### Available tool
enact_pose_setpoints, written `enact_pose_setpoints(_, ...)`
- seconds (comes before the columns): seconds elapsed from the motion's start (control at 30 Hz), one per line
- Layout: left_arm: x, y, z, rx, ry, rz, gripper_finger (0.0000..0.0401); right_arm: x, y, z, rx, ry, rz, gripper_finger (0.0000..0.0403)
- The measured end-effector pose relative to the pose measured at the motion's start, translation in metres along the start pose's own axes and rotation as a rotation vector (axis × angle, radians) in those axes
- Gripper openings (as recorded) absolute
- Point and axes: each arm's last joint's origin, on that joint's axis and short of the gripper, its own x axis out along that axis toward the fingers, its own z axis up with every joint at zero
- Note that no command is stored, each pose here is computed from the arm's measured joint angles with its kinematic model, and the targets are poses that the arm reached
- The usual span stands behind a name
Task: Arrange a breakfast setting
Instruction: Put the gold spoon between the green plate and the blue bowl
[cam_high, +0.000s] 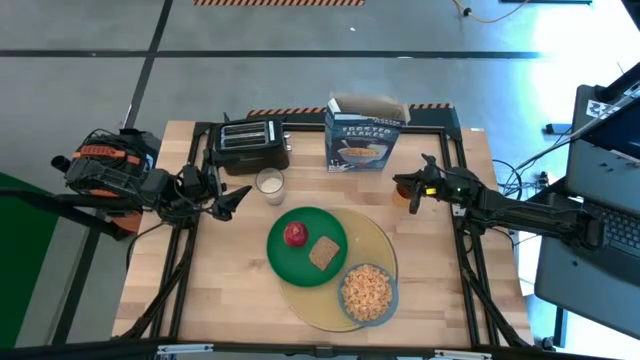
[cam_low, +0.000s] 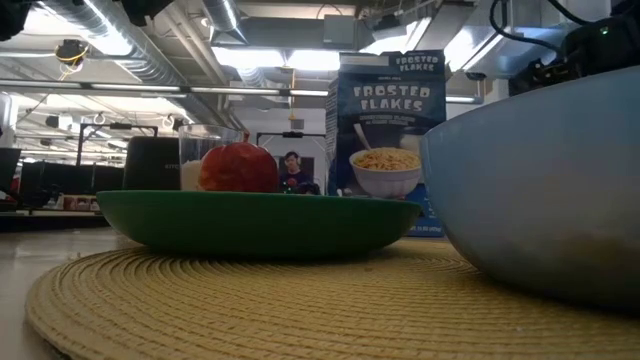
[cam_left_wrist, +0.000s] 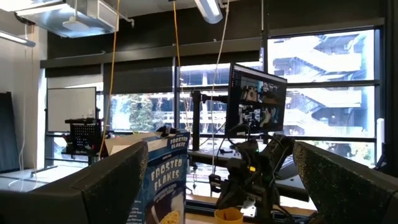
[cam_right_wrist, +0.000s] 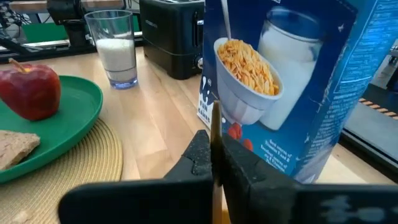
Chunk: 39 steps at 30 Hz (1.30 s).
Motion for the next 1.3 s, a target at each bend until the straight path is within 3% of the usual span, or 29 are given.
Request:
enact_pose_setpoints(0.3, 0.000, 0.000, 0.000, -0.001, 0.000, 0.000, 0.0397, -0.013, 0.000, 0.011, -0.003, -0.055, 0.008, 0.0004)
enact_pose_setpoints(0.5, 0.000, 0.000, 0.000, 0.000, 0.000, 0.000, 0.0397, -0.030, 0.000, 0.049, -0.078, -0.002, 0.000, 0.0003)
enact_pose_setpoints(0.77, 0.000, 0.000, 0.000, -0.001, 0.000, 0.000, 0.0397, -0.051, 0.001, 0.096, -0.184, -0.115, 0.012, 0.0002)
enact_pose_setpoints(0.87, 0.000, 0.000, 0.000, -0.001, 0.000, 0.000, 0.0397, -0.051, 0.003, 0.100, -0.193, -0.153, 0.081, 0.0002)
enact_pose_setpoints(1.07, 0.000, 0.000, 0.000, 0.001, 0.000, 0.000, 0.0397, -0.035, 0.019, 0.107, -0.226, -0.205, 0.348, 0.0002)
enact_pose_setpoints(1.2, 0.000, 0.000, 0.000, 0.006, -0.001, 0.000, 0.0397, -0.014, 0.053, 0.114, -0.338, -0.303, 0.521, 0.0002)
enact_pose_setpoints(1.3, 0.000, 0.000, 0.000, 0.007, -0.001, 0.001, 0.0397, 0.000, 0.084, 0.111, -0.477, -0.342, 0.576, 0.0001)
